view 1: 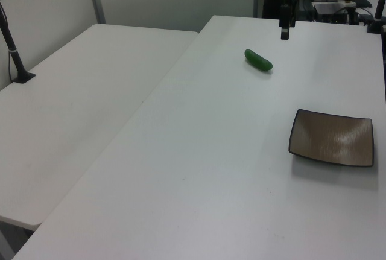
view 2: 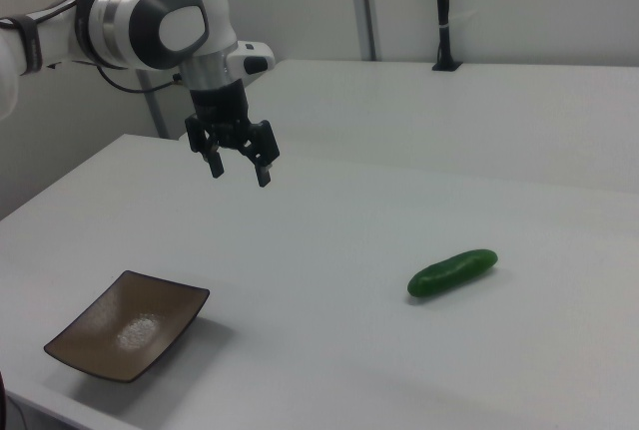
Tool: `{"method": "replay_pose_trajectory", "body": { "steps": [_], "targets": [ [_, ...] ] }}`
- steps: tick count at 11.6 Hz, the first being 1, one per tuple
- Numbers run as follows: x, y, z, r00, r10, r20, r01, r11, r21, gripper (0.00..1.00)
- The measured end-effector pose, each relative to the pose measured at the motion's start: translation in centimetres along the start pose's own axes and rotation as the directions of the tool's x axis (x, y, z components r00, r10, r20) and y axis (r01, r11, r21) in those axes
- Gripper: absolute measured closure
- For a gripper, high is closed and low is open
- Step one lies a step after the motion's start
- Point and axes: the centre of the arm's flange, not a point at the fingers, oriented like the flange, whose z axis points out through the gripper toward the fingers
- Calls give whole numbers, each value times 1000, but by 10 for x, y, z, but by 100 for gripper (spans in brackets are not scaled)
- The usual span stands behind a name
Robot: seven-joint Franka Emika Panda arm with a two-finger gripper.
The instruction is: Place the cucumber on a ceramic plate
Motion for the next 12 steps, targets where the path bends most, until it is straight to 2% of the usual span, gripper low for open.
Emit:
{"method": "replay_pose_trajectory", "body": {
  "steps": [8, 12],
  "targets": [
    [-5, 5, -8, 1000, 8, -3, -8, 1000, 1, 0],
    [-14, 35, -22, 998, 62, -19, -62, 998, 3, 0]
  ]
}}
